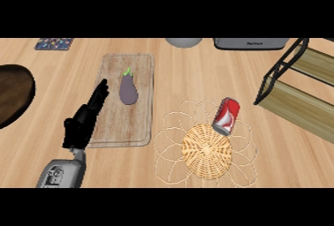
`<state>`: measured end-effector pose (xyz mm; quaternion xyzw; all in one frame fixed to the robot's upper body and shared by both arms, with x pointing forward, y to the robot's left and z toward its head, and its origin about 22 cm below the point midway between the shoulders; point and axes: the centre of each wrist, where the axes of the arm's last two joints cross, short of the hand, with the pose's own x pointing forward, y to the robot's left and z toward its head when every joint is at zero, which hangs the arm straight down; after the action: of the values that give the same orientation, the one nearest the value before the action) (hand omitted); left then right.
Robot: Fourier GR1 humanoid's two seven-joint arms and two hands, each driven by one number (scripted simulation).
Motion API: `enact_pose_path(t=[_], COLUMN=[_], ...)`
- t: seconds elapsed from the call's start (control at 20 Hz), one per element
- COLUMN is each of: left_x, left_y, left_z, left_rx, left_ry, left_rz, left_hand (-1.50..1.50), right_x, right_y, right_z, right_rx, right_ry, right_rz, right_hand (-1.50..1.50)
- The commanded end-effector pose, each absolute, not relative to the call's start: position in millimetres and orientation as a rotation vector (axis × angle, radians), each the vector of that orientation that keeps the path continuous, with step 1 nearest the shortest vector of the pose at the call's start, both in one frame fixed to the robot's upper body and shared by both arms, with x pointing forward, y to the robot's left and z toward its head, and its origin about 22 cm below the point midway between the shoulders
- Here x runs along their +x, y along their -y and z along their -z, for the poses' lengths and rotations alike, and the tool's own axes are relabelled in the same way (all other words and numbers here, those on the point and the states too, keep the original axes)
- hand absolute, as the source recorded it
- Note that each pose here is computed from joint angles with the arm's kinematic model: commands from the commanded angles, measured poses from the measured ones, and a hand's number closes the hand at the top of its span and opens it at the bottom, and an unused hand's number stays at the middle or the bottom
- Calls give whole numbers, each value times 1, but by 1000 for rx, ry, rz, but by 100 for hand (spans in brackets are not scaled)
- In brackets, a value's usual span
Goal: Pick the cupcake from the placemat and place it in the tiered shelf
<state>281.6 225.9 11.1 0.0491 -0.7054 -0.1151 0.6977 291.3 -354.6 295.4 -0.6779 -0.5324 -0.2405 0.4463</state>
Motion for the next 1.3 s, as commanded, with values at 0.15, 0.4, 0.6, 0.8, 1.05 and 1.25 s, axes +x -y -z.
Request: enact_pose_path(t=[0.15, 0.4, 0.6, 0.8, 1.05, 1.25], left_x=[287, 277, 282, 281, 276, 266], left_y=[-233, -228, -240, -231, -245, -243], left_z=[-6, -6, -10, -6, -14, -11], left_rx=[112, 120, 146, 160, 163, 181], left_ry=[1554, 1546, 1561, 1548, 1545, 1539], left_rz=[255, 242, 220, 185, 195, 173], left_hand=[0, 0, 0, 0, 0, 0], right_x=[260, 195, 157, 124, 78, 53], right_y=[353, 359, 375, 378, 385, 393], right_z=[-337, -369, -370, -355, -347, -329], right_rx=[-1604, -1620, -1570, -1542, -1573, -1530], right_ry=[1489, 1416, 1263, 1175, 1137, 1125], right_rz=[914, 1061, 1112, 1021, 923, 872], right_hand=[-150, -150, -150, -150, -150, -150])
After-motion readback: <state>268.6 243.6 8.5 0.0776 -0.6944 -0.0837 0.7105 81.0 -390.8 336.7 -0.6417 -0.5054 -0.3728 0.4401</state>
